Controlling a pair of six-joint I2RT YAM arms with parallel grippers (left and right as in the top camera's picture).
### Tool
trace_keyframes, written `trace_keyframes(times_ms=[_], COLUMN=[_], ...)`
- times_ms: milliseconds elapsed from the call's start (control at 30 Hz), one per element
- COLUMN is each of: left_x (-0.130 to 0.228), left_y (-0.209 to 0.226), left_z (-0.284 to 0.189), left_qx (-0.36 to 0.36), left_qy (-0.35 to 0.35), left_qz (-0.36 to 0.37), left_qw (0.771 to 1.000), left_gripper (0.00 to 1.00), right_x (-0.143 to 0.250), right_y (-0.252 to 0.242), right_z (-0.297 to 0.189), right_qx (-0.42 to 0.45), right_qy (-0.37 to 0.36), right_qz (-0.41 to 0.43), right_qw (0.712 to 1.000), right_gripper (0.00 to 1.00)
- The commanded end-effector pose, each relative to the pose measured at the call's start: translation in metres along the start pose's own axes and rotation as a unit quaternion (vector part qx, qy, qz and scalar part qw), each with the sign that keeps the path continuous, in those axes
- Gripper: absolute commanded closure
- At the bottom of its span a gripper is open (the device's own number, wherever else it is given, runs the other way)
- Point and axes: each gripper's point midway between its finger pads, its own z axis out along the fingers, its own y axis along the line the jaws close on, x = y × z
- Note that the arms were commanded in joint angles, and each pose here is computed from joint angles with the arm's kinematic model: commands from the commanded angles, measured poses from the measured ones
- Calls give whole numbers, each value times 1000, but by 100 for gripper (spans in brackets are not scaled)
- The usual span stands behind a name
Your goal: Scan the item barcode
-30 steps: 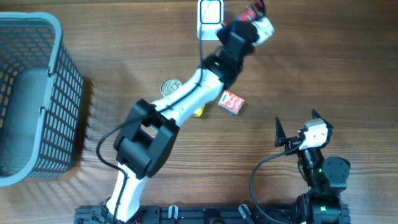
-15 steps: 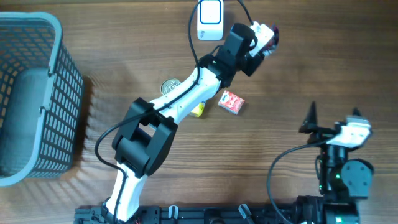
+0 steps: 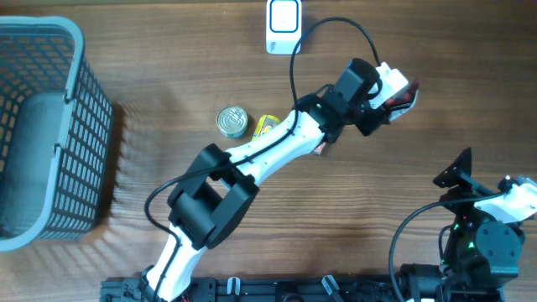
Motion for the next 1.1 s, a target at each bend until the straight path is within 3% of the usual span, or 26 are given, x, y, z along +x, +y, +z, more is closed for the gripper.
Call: trace_keyframes(times_ms=[0,167,300,333,367,467,500,533,700,800,967,1067], left_x=[-6,-16,3,7,9,8,9,9,-13,-33,-59,-88], left_y=[1,-3,-21,-28,-32,-33,-30,-26,-3,30,79,101], left_z=[19,35,50,51,52,52,52,51,22,-8,-99,-174], left_qx=[18,40,68,72,74,72,71,68,48,-9,-80,-126], left_qy=[-35,-82,-61,-53,-49,-50,-50,-49,-55,-66,-52,-82], left_qz=[-53,-105,-114,-114,-109,-98,-100,-102,-97,-95,-76,-84], left_qw=[998,990,989,989,990,991,991,991,993,993,993,985], left_gripper=[96,96,94,85,66,23,4,0,0,0,0,0], right_x=[-10,-9,-6,-5,-3,0,1,1,5,8,28,45], right_y=[-3,-2,-3,-3,-4,-4,-5,-5,4,5,36,61], right_z=[-4,-4,-4,-4,-4,-4,-4,-4,-4,-4,-10,-21], right_qx=[9,6,7,8,9,11,11,12,-13,-17,-109,-180], right_qy=[-12,-8,-3,-1,2,8,10,10,20,29,80,136], right_qz=[18,17,26,24,23,19,19,18,18,32,42,82], right_qw=[1000,1000,1000,1000,1000,1000,1000,1000,1000,999,990,971], right_gripper=[0,0,0,0,0,0,0,0,0,0,0,0])
